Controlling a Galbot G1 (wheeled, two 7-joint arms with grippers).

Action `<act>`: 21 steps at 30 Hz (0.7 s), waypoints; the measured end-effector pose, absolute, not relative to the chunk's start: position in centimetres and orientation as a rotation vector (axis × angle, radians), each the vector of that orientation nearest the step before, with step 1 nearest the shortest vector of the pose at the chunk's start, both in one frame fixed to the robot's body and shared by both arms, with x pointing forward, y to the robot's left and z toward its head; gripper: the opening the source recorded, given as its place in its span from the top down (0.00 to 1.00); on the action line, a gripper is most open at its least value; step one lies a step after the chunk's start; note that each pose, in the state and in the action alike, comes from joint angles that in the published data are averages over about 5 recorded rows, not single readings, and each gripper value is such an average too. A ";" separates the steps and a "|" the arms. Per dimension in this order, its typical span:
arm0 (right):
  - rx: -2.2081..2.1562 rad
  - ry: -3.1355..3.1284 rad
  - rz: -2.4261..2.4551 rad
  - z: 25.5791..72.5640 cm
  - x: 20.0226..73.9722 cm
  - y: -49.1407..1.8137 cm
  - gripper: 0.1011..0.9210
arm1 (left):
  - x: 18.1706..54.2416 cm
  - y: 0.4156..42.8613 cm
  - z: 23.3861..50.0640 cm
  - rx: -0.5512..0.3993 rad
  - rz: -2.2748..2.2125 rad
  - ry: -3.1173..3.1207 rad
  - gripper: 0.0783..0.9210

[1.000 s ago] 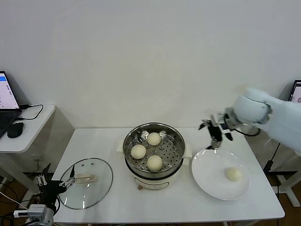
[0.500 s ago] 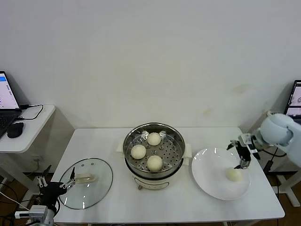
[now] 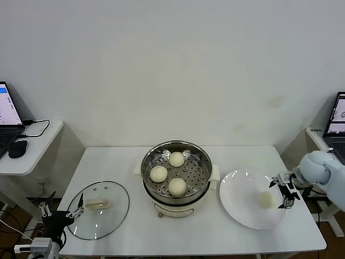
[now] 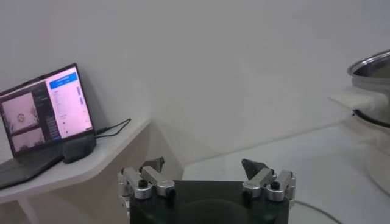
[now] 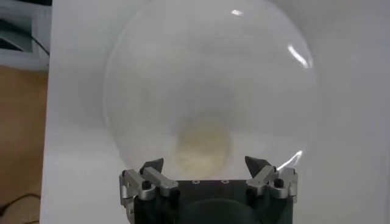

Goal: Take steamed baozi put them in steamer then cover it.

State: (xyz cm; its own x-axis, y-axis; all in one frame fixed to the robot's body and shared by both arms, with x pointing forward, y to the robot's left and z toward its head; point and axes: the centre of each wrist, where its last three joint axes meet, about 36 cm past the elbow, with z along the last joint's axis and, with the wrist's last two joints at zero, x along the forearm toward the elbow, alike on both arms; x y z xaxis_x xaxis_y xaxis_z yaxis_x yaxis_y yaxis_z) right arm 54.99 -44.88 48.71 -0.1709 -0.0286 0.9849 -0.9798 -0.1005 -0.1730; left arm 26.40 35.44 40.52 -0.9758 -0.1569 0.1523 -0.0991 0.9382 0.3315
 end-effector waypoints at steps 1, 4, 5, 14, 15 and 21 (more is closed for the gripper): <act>1.212 -1.300 1.405 48.4 55.0 -44.9 0.14 | 26.4 35.5 40.5 0.195 -0.486 -2.918 0.12; 1.210 -1.297 1.408 47.6 55.1 -44.9 0.17 | 26.4 35.5 40.6 0.197 -0.487 -2.920 0.12; 1.210 -1.297 1.409 47.4 55.1 -44.9 0.18 | 26.4 35.5 40.7 0.197 -0.487 -2.921 0.12; 1.204 -1.310 1.411 46.0 55.5 -44.3 0.27 | 26.4 35.4 40.8 0.192 -0.484 -2.923 0.12; 1.203 -1.310 1.412 46.0 55.6 -44.3 0.28 | 26.4 35.4 40.8 0.192 -0.483 -2.923 0.12; 1.200 -1.312 1.414 46.2 55.5 -44.3 0.37 | 26.4 35.4 40.8 0.190 -0.483 -2.921 0.12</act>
